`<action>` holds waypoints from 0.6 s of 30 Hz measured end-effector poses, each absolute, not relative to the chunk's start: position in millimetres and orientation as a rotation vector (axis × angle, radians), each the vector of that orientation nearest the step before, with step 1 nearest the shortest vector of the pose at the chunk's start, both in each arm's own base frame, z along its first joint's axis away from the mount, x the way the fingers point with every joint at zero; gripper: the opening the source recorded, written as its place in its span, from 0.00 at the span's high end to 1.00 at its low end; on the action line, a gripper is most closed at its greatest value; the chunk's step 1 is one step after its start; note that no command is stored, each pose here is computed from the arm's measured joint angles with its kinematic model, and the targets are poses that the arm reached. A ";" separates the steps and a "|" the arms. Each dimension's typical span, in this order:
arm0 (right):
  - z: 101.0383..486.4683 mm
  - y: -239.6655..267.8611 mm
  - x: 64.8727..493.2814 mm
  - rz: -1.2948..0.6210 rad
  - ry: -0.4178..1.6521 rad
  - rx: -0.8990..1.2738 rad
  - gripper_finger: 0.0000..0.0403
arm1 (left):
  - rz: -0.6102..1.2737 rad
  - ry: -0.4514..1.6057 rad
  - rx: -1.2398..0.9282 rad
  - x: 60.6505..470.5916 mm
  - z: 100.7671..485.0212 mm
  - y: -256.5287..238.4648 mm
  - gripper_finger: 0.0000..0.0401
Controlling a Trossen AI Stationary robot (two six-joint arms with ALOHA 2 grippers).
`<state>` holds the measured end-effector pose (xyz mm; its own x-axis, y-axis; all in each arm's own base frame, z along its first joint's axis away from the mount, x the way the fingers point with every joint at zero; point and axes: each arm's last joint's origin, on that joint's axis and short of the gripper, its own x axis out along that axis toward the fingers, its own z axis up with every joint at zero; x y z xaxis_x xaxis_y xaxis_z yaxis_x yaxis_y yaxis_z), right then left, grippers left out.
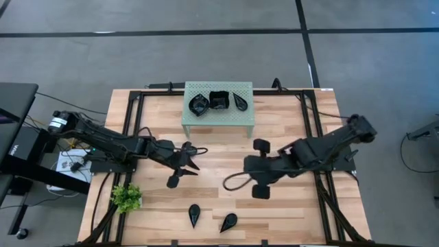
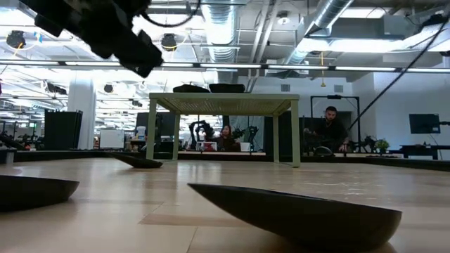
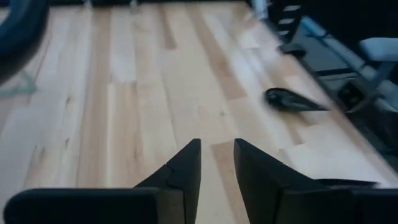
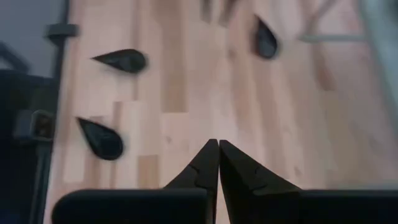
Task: Pick & Place Mini shaped plates
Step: Stack the drop-shaped plate on top of the other drop-shaped plate on the shelf
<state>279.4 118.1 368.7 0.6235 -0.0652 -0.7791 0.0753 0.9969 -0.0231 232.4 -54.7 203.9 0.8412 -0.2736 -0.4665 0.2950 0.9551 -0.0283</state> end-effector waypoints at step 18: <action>183.8 59.2 189.2 -0.031 0.567 0.167 0.98 | 0.041 0.847 0.082 255.7 135.5 -11.2 0.56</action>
